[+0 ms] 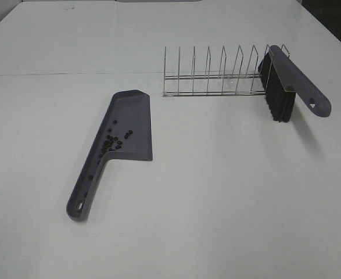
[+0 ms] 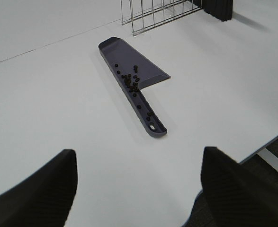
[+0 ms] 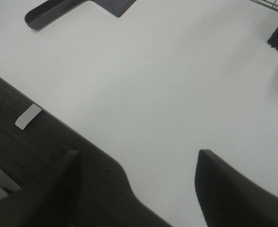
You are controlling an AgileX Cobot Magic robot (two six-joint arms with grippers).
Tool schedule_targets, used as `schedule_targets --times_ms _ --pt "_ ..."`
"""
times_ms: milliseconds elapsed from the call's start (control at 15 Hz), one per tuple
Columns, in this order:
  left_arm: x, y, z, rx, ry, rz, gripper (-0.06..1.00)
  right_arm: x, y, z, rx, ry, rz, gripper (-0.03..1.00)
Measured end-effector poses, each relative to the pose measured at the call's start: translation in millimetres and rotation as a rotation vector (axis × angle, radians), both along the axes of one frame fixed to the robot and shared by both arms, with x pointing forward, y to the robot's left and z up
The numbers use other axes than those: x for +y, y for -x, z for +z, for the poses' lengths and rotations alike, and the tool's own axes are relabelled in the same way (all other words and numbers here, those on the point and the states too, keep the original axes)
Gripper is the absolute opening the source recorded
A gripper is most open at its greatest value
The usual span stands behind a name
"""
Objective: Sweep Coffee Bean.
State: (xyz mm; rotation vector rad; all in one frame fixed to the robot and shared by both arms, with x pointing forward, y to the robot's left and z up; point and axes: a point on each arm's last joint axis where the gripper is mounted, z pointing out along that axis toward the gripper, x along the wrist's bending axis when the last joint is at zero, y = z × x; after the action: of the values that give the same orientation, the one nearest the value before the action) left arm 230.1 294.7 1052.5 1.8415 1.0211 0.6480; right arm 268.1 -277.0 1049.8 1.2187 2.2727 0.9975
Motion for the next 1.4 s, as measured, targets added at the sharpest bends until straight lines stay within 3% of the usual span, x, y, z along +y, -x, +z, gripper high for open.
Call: schedule_targets --times_ms 600,733,1133,1400 --pt "0 0 0 0.0 0.0 0.0 0.67 0 0 0 0.0 0.0 0.0 0.56" --pt "0 0 0 0.0 0.0 0.036 0.67 0 0 0 0.0 -0.001 -0.012 0.56" --pt "-3 -3 0 0.001 0.0 0.38 0.67 -13 5 2 -0.065 -0.034 -0.347 0.56" --pt "-3 -3 0 0.001 0.0 0.377 0.67 -18 31 5 -0.237 -0.081 -0.5 0.56"
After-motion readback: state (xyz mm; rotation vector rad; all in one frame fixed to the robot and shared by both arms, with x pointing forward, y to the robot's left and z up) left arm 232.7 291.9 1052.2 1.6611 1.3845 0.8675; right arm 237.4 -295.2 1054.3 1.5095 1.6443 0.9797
